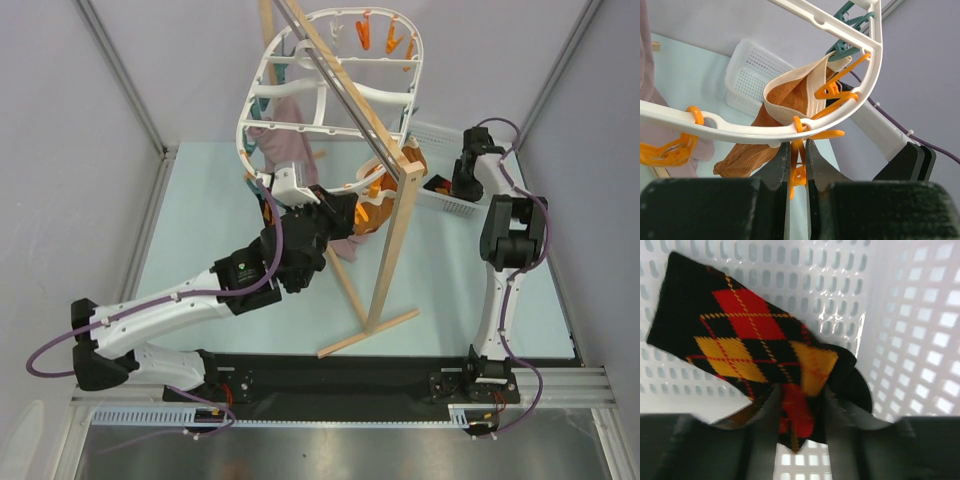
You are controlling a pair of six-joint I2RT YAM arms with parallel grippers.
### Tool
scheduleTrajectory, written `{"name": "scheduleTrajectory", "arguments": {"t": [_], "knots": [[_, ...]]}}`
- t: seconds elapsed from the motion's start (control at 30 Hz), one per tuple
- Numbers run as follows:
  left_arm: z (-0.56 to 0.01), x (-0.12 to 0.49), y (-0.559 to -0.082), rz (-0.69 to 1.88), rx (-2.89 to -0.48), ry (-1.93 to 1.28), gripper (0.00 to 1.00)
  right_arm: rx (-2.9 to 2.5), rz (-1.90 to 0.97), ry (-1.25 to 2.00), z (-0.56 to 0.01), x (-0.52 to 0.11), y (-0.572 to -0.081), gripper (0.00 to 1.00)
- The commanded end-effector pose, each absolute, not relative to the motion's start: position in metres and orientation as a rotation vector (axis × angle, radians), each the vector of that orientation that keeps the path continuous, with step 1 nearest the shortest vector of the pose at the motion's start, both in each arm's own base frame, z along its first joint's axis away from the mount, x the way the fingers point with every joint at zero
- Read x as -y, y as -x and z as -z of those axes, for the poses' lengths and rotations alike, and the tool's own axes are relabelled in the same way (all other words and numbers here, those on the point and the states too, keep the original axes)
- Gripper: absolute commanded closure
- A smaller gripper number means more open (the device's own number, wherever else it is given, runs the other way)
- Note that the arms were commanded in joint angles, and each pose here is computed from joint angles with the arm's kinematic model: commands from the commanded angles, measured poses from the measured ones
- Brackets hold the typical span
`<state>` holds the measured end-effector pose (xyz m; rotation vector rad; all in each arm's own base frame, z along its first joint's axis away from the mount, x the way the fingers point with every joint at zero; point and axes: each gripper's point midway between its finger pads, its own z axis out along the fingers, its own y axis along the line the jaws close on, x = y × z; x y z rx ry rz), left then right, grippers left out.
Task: Clip the socks to the hanger
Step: Pick up the sock from the bin.
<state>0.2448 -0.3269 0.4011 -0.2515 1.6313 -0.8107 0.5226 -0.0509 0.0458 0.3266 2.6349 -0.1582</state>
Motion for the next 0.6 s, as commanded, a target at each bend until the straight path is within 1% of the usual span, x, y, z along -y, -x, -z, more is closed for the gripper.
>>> {"name": "scheduleTrajectory", "arguments": {"t": [0.0, 0.13, 0.23, 0.27, 0.33, 0.57], "knots": [[-0.41, 0.324, -0.238, 0.849, -1.617, 0.227, 1.0, -2.555, 0.21, -0.35, -0.086, 0.053, -0.527, 0.55], [-0.409, 0.323, -0.238, 0.852, -1.618, 0.226, 1.0, -2.455, 0.209, -0.302, -0.116, 0.042, -0.537, 0.45], [-0.406, 0.323, -0.237, 0.851, -1.622, 0.227, 1.0, -2.444, 0.215, -0.241, -0.12, 0.034, -0.545, 0.44], [-0.406, 0.323, -0.237, 0.852, -1.622, 0.228, 1.0, -2.445, 0.191, -0.191, -0.122, 0.018, -0.549, 0.44], [-0.406, 0.323, -0.237, 0.855, -1.62, 0.23, 1.0, -2.46, 0.187, -0.145, -0.119, 0.009, -0.555, 0.44], [-0.408, 0.328, -0.237, 0.869, -1.622, 0.22, 1.0, -2.535, 0.115, -0.088, -0.072, -0.008, -0.574, 0.48]]}}
